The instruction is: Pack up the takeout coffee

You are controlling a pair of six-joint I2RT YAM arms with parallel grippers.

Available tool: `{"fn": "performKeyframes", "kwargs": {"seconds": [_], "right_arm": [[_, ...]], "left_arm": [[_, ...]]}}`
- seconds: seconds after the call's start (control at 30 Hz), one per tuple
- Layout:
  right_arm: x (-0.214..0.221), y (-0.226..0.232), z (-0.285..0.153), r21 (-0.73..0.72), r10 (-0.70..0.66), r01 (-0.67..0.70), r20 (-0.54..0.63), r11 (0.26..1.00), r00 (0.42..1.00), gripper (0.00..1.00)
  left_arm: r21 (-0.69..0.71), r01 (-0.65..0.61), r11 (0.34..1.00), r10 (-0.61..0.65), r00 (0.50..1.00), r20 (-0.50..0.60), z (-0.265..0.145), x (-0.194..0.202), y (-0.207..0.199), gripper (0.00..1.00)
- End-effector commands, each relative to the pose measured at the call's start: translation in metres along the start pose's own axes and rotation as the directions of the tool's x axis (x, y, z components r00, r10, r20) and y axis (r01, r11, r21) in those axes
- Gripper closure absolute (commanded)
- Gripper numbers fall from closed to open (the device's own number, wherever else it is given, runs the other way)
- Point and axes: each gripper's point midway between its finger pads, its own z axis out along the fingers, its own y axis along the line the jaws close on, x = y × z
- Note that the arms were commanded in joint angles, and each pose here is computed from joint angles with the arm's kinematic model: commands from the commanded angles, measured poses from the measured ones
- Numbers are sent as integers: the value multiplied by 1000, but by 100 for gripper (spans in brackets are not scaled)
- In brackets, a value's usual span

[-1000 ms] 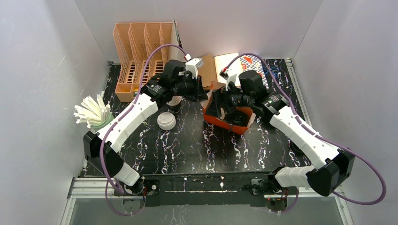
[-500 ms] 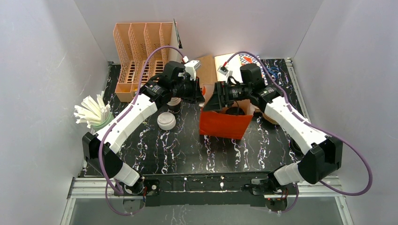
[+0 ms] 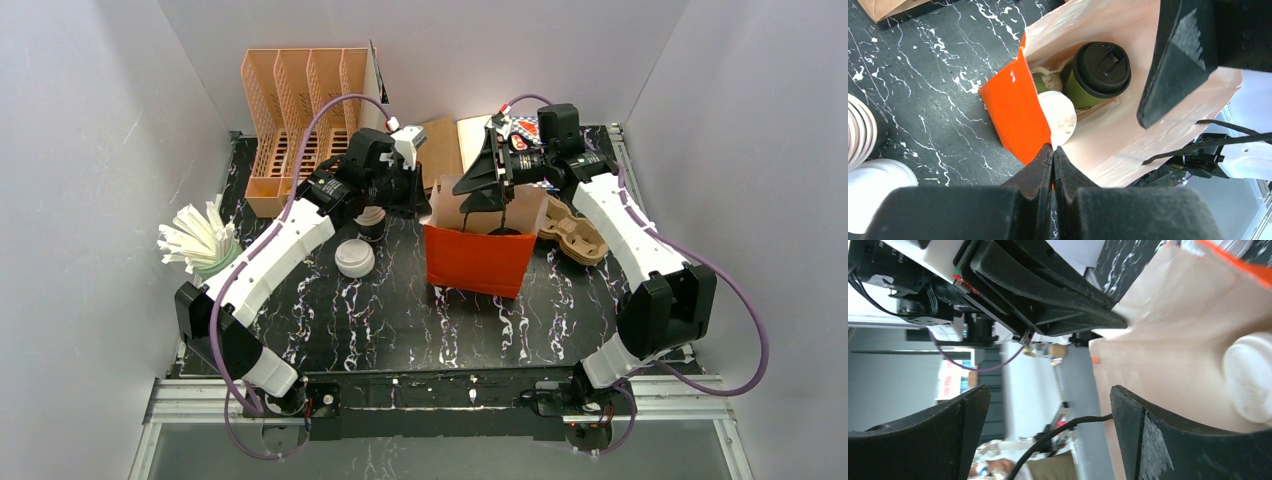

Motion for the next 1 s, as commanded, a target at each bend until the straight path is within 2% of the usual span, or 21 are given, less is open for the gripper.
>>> {"fn": "performKeyframes", "kwargs": {"seconds": [0.0, 0.17, 0.23, 0.43, 0.57, 0.8, 0.97], "right_arm": [[10, 27, -6, -52, 171, -176, -89, 983, 981, 2], [18, 35, -8, -71, 343, -358, -165, 931, 925, 2], [19, 44, -12, -93, 360, -380, -182, 920, 915, 2], [12, 75, -18, -149, 314, -329, -116, 933, 942, 2], [9, 83, -20, -151, 378, -390, -103, 908, 920, 2], [-14, 102, -28, -167, 368, -354, 59, 920, 928, 2], [-11, 87, -27, -214, 529, -511, 31, 832, 848, 2]], "left_arm": [[-10, -32, 999, 32, 999, 19, -6, -11, -3, 100], [-33, -45, 998, 46, 999, 27, -4, -15, 1, 100], [-38, -50, 998, 51, 998, 26, -3, -16, 2, 100], [-53, -67, 996, 68, 997, 23, 2, -17, 6, 100], [-54, -71, 996, 73, 997, 21, 2, -17, 7, 100], [-76, -88, 993, 90, 995, 30, 0, -20, 10, 100], [-80, -96, 992, 99, 995, 35, -1, -22, 10, 100]]}}
